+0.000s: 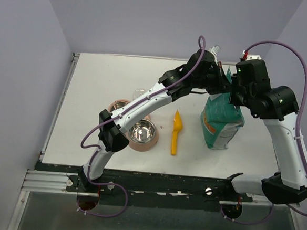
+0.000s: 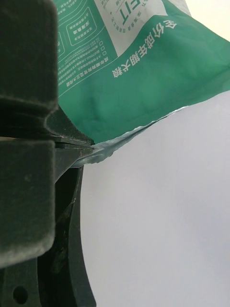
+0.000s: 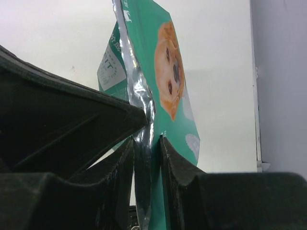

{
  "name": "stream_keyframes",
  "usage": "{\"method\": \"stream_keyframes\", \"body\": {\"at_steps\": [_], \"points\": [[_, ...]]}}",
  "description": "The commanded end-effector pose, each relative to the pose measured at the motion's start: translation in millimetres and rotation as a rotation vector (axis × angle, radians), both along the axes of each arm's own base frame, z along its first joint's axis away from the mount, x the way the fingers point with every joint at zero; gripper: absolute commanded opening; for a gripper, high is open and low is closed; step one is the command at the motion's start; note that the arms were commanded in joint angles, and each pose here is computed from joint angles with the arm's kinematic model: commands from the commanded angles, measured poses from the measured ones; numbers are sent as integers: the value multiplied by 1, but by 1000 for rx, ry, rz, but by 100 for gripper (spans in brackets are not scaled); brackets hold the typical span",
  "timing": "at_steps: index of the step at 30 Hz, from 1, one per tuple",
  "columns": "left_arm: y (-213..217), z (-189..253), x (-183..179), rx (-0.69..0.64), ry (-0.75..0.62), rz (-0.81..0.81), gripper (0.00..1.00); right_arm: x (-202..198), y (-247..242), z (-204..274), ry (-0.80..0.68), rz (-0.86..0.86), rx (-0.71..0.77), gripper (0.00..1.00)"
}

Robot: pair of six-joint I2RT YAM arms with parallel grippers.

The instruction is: Serve the pet food

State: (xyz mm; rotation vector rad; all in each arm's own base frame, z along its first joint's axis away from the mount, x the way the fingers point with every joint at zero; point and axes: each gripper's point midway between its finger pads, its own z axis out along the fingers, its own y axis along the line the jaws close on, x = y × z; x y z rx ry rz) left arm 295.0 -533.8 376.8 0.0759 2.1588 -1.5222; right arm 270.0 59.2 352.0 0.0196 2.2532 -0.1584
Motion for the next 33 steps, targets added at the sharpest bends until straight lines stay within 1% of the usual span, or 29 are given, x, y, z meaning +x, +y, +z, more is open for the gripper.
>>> {"method": "stream_keyframes", "body": {"at_steps": [1, 6, 8, 10, 14, 17, 20, 23, 25, 27, 29, 31, 33], "points": [[-2, 2, 3, 5, -47, 2, 0, 8, -7, 12, -32, -6, -64, 36], [-2, -7, 1, 34, -30, 1, 0, 8, 5, 41, -110, 1, 57, 38], [-2, -7, 1, 37, -36, 3, 0, 8, 2, 48, -132, -30, 72, 38], [-2, -6, 1, 39, -41, 4, 0, 6, -5, 49, -133, -56, 45, 38], [-1, -5, 1, 39, -40, 2, 0, 7, -5, 36, -96, -17, -6, 34], [-1, -4, 1, 38, -45, 1, 0, 10, 3, 23, -67, 17, 0, 32], [0, -3, 1, 40, -46, 5, 0, 12, 7, 19, -69, 27, 15, 32], [2, -5, 3, 53, -40, 19, 0, 14, -3, 7, -40, -14, -50, 31], [4, -9, 2, 70, -36, 24, 0, 11, -22, -2, -5, -87, -142, 26], [5, -11, 2, 80, -38, 23, 0, 8, -29, -2, 6, -114, -179, 20], [4, -11, 1, 78, -42, 20, 0, 9, -22, 6, -29, -76, -132, 17], [3, -10, -1, 72, -44, 17, 0, 9, -10, 18, -70, -38, -48, 17], [2, -10, 0, 71, -45, 16, 0, 10, -2, 25, -87, -19, 1, 24]]}}
